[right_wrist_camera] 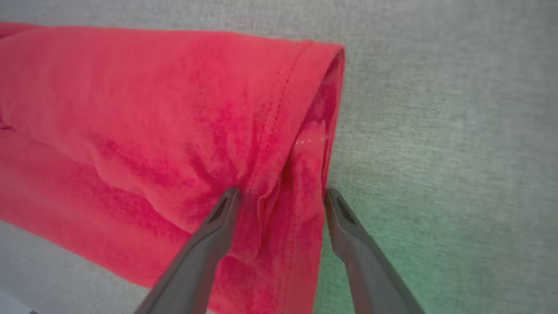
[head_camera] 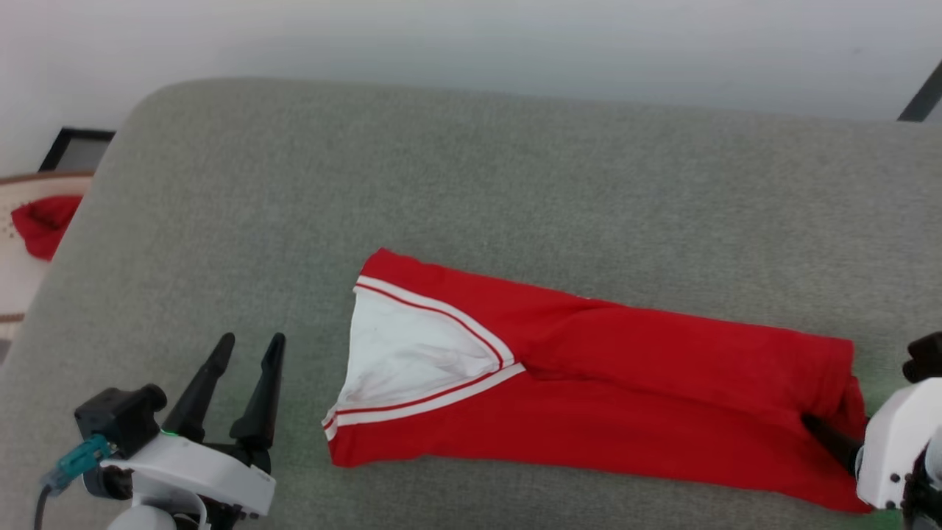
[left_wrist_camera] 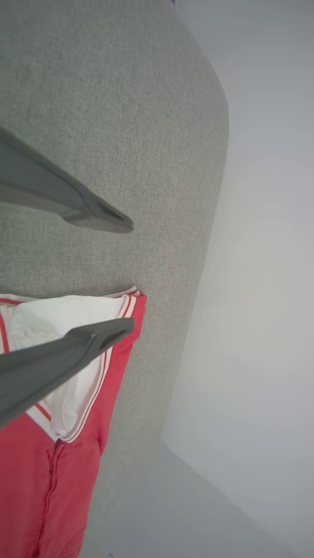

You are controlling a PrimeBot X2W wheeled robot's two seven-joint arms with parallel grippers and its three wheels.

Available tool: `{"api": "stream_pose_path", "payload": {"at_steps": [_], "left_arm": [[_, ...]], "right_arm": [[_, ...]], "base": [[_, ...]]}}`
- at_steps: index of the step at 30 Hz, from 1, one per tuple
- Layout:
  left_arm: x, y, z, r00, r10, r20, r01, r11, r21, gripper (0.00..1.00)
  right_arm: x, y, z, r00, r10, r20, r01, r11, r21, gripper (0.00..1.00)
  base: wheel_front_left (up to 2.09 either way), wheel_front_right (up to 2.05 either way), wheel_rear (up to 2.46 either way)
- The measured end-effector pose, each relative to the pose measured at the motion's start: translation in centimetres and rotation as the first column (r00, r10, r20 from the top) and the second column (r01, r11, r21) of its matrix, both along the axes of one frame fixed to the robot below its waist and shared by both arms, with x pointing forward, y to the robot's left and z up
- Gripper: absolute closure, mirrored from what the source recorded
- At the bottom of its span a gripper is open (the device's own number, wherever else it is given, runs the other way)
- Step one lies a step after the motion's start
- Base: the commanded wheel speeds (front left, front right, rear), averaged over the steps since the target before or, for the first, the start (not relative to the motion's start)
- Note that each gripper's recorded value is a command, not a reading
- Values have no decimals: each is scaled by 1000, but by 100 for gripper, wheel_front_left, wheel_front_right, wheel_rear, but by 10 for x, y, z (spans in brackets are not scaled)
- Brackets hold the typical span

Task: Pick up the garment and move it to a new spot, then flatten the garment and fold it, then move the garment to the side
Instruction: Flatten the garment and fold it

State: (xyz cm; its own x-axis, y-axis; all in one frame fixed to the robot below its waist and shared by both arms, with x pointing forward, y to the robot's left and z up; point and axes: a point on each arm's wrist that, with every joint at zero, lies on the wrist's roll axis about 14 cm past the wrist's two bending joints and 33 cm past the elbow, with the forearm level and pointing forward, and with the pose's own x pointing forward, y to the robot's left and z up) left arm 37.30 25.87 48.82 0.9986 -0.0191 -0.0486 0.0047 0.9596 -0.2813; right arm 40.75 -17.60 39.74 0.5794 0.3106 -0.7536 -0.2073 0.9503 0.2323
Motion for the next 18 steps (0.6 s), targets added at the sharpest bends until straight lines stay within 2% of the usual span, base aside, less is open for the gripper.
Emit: {"api": "stream_pose_path", "payload": {"at_steps": [13,14,18], "left_arm": [[-4,4,-15,999,50,-20,-51,998,-30,0],[-4,5,-15,998,56,-21,-57,998,-33,0],[-6,7,-16,997,69,-19,-70,997,-44,0]], "right_arm": [[9,11,-31,976,15,-216,-16,1000,-4,0],[9,12,-32,973,20,-230,-22,1000,-6,100],[8,11,-32,966,31,-258,-37,999,-18,100]], "base": [[0,0,0],[0,0,0],[0,0,0]]}}
